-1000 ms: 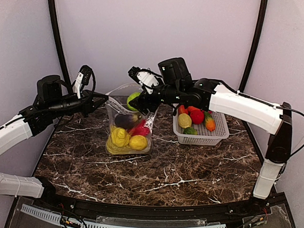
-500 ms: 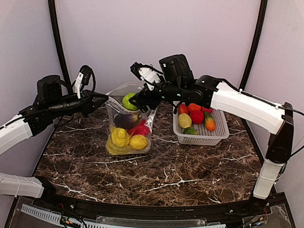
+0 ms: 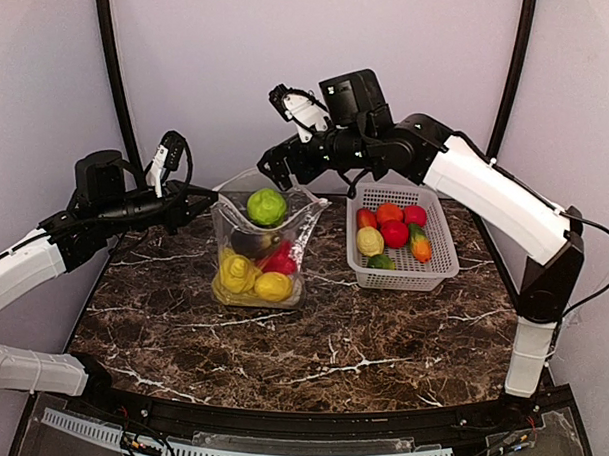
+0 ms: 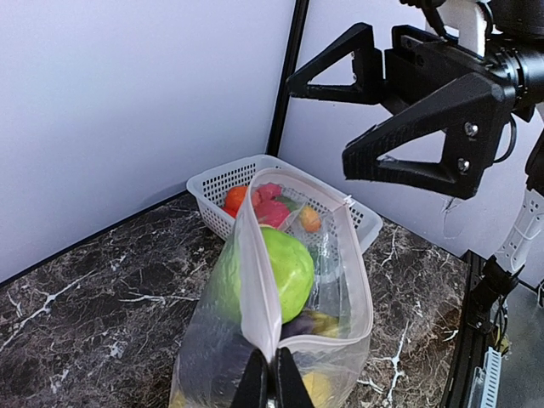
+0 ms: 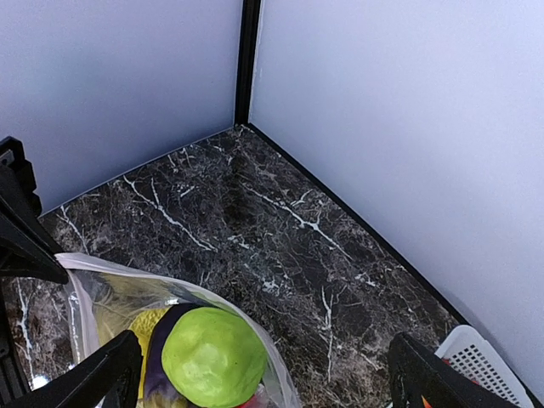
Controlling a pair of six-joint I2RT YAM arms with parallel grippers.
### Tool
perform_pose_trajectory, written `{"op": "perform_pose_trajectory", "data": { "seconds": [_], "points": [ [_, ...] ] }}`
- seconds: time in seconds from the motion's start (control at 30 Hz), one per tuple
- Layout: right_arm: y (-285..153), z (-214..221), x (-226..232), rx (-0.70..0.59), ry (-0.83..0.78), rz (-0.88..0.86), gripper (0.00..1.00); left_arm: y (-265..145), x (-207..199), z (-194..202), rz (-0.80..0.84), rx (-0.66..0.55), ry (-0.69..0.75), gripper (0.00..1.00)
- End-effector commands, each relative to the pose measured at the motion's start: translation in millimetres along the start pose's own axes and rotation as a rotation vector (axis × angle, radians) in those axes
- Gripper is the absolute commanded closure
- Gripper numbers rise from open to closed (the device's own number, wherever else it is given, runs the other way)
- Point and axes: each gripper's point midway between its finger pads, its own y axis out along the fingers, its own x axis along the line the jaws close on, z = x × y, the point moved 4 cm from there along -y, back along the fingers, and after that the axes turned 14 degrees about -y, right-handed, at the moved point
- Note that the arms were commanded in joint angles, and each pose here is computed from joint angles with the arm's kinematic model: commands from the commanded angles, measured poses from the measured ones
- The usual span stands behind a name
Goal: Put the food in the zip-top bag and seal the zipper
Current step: Adjust the fake fruit in the zipper food storage bag.
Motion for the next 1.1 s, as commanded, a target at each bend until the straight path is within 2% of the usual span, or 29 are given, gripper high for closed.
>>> {"op": "perform_pose_trajectory", "data": {
  "seconds": [0.0, 0.33, 0.53, 1.07],
  "points": [
    [19, 19, 20, 0.091, -0.001, -0.088, 0.01, -1, -10, -6, 0.079, -0.029, 0.016, 0.99],
    [46, 30, 30, 0.128, -0.018, -0.122, 0.01, -1, -15, -5, 0.124, -0.022, 0.016, 0.99],
    [60, 62, 17, 0.273, -0.023, 0.006, 0.01, -2, -15, -6, 0.116, -0.026, 0.016, 0.99],
    [27, 113, -13, 0.481, 0.052, 0.163, 0.01, -5, -8, -8, 0.049, -0.045, 0.027, 0.99]
  ]
}}
